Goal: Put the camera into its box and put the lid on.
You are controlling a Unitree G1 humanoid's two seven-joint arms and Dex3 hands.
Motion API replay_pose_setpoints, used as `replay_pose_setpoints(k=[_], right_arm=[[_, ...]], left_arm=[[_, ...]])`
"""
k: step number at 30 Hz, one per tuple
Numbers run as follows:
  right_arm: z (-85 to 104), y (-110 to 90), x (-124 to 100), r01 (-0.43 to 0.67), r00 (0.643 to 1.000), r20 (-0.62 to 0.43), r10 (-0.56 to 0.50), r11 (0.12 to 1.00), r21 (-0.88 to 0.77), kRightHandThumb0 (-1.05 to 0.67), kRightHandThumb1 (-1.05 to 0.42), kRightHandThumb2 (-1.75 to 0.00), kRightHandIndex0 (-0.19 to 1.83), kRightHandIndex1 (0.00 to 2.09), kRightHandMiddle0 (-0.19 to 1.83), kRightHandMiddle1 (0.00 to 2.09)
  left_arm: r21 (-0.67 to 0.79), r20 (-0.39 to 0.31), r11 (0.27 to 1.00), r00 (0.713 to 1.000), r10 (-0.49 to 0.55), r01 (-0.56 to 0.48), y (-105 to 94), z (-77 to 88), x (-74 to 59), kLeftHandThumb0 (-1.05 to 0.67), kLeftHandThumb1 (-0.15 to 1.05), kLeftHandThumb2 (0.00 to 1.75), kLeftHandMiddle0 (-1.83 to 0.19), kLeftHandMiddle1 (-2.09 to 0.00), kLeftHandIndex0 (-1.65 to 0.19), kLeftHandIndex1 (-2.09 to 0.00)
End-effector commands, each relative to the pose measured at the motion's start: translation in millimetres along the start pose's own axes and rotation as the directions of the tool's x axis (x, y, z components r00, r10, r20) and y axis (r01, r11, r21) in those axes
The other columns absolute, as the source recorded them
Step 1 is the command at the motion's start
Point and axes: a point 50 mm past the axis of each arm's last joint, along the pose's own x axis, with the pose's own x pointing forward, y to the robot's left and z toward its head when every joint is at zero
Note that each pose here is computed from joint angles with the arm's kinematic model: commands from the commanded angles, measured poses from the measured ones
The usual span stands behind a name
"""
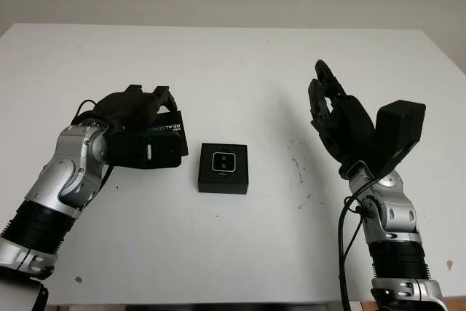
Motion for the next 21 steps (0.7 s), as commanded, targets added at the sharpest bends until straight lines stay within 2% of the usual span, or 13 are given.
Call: replay_pose_setpoints(k=[1, 2, 5, 7, 10, 12, 14, 19, 21], right_arm=[[3.0, -1, 0, -0.001, 1.0, 0.02, 0.001, 1.0, -0.007, -0.66, -1.05, -0.58, -0.13, 0.05, -0.09, 0.05], [3.0, -1, 0, -0.001, 1.0, 0.021, 0.001, 1.0, -0.005, -0.66, -1.05, -0.58, -0.12, 0.06, -0.09, 0.05], [3.0, -1, 0, -0.003, 1.0, 0.024, 0.003, 1.0, -0.007, -0.66, -1.05, -0.58, -0.13, 0.05, -0.08, 0.06], [2.9, -1, 0, -0.002, 1.0, 0.023, 0.003, 1.0, -0.014, -0.66, -1.05, -0.58, -0.12, 0.06, -0.08, 0.06], [2.9, -1, 0, -0.004, 1.0, 0.023, 0.004, 1.0, -0.011, -0.66, -1.05, -0.57, -0.12, 0.06, -0.08, 0.06], [2.9, -1, 0, -0.008, 1.0, 0.023, 0.008, 1.0, -0.006, -0.67, -1.05, -0.57, -0.13, 0.05, -0.09, 0.05], [3.0, 0, 0, -0.009, 1.0, 0.023, 0.009, 1.0, -0.01, -0.67, -1.05, -0.57, -0.13, 0.05, -0.09, 0.05], [2.9, 1, 1, -0.019, 1.0, 0.023, 0.02, 1.0, -0.022, -0.67, -1.05, -0.58, -0.13, 0.05, -0.1, 0.05], [2.8, 1, 1, -0.014, 1.0, 0.02, 0.014, 1.0, -0.022, -0.67, -1.05, -0.58, -0.13, 0.05, -0.09, 0.05]], left_arm=[[0.002, 0.001, 1.0, 1.0, 0.013, -0.013, -11.0, -2.8, 0.0, -0.31, 0.93, 0.05, 0.17, -2.09, 0.19, -1.93], [0.0, 0.004, 1.0, 1.0, 0.028, -0.028, -12.9, -3.2, 0.3, -0.26, 0.94, 0.05, 0.08, -2.04, 0.11, -1.81], [-0.001, 0.011, 0.999, 0.999, 0.047, -0.047, -17.3, -4.0, 0.9, -0.18, 0.95, 0.06, -0.11, -1.68, -0.08, -1.47], [0.008, -0.006, 1.0, 1.0, 0.01, -0.01, -17.8, -3.8, 1.0, -0.2, 0.93, 0.05, -0.1, -1.71, -0.04, -1.49], [0.003, -0.032, 0.999, 0.998, -0.05, 0.051, -17.6, -2.8, 1.1, -0.31, 0.86, 0.05, -0.08, -1.89, -0.02, -1.07], [-0.008, -0.032, 0.998, 0.997, -0.068, 0.067, -17.6, -2.3, 0.7, -0.32, 0.85, 0.06, -0.05, -1.95, -0.02, -1.28], [-0.011, -0.014, 0.998, 0.998, -0.058, 0.057, -17.1, -2.5, 0.0, -0.27, 0.9, 0.06, -0.05, -1.79, -0.07, -1.38], [-0.019, 0.022, 0.999, 0.999, 0.033, -0.032, -5.6, -3.4, -1.2, -0.12, 0.98, 0.06, -0.28, -1.29, -0.23, -1.29], [-0.026, 0.046, 0.997, 0.997, 0.068, -0.067, 5.7, -2.7, -2.8, -0.11, 1.0, 0.06, -0.25, -1.34, -0.24, -1.26]])
